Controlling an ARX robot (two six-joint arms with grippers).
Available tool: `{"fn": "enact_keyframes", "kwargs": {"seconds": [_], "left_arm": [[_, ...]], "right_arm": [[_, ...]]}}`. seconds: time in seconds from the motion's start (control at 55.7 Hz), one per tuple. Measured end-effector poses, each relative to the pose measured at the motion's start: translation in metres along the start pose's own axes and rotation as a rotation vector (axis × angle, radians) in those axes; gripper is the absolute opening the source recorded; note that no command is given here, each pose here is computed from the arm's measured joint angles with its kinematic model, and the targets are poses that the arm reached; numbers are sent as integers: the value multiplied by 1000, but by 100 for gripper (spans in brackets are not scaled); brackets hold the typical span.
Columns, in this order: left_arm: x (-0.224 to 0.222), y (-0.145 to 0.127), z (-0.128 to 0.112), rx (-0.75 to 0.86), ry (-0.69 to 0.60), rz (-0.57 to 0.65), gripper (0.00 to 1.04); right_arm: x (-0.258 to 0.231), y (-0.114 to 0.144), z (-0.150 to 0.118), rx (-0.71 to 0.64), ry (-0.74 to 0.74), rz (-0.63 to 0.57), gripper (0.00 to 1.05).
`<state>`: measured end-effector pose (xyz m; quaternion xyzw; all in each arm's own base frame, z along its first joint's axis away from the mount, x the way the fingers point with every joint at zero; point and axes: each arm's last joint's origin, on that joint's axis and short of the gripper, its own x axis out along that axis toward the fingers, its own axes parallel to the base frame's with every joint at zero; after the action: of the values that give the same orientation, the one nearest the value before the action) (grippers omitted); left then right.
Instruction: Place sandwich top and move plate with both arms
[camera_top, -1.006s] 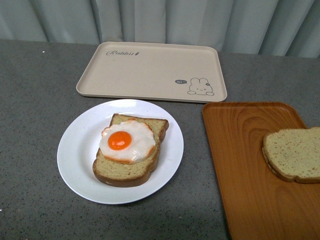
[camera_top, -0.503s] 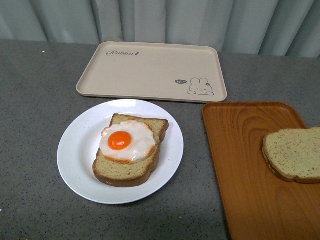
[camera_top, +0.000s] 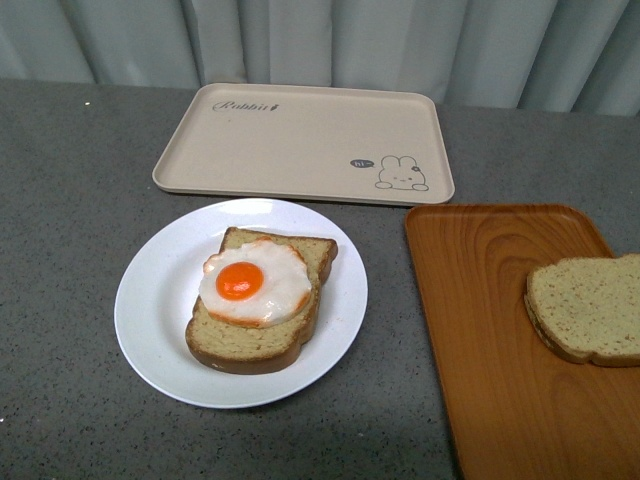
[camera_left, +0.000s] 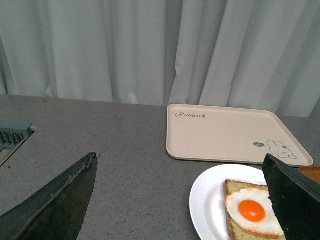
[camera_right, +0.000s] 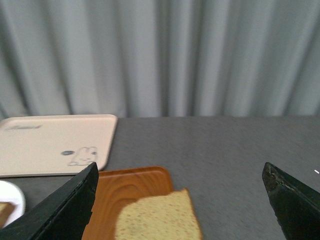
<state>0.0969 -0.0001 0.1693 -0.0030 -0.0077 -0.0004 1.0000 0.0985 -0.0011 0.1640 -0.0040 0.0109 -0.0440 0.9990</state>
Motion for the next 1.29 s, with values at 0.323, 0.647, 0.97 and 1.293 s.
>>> {"fn": "enact_keyframes", "kwargs": {"seconds": [0.323, 0.647, 0.97, 1.293], "left_arm": [[0, 0, 0, 0, 0, 0, 98], [0, 0, 0, 0, 0, 0, 98], [0, 0, 0, 0, 0, 0, 98], [0, 0, 0, 1, 0, 1, 98]], "right_arm": [[46, -45, 15, 54, 148, -213, 96], [121, -107, -11, 349, 518, -173, 96], [168, -121, -60, 507, 784, 10, 96], [191, -108, -95, 666, 901, 168, 96]]}}
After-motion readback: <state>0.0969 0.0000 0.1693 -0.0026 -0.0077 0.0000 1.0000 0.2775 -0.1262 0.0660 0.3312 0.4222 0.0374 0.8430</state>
